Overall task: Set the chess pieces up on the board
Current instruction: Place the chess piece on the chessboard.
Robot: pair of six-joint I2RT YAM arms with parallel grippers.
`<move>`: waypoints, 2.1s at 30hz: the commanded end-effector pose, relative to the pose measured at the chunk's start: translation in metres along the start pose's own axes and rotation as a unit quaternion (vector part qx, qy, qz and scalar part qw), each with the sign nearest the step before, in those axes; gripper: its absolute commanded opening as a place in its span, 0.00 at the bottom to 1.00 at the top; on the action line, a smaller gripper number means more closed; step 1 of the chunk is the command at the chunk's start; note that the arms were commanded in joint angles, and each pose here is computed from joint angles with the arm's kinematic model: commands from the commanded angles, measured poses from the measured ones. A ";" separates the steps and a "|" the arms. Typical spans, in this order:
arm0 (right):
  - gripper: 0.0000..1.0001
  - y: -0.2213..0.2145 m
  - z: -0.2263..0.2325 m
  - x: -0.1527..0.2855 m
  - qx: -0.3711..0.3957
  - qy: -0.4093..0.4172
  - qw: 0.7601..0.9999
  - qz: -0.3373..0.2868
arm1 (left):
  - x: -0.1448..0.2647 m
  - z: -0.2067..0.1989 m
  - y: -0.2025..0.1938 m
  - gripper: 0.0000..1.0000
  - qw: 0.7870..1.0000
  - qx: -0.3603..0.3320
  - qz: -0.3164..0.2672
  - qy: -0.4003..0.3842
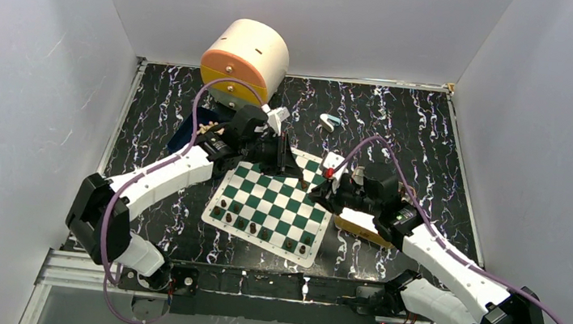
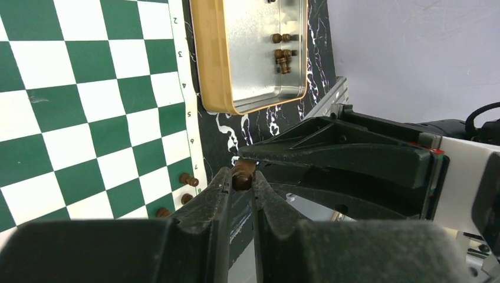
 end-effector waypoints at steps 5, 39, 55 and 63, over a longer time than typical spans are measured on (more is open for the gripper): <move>0.05 0.015 -0.010 0.004 -0.084 -0.082 0.992 -0.039 | 0.028 0.003 0.006 0.01 0.995 -0.073 -0.045 0.055; 0.06 0.037 -0.074 0.029 -0.444 -0.247 0.861 -0.022 | 0.017 -0.005 -0.107 0.00 0.924 -0.305 -0.100 0.210; 0.06 0.030 -0.073 0.037 -0.434 -0.259 0.863 -0.016 | -0.003 0.022 -0.146 0.00 0.924 -0.302 -0.076 0.223; 0.06 0.030 -0.073 0.040 -0.429 -0.264 0.864 -0.016 | -0.012 0.028 -0.153 0.00 0.921 -0.310 -0.070 0.224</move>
Point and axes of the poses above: each gripper's point midway between its finger pads, its own x axis back along the fingers, its own z axis along the line the jaws close on, y = z × x, the point moved 6 cm from there along x, back along the fingers, and after that the axes turned 11 degrees about -x, right-handed, at the moved point
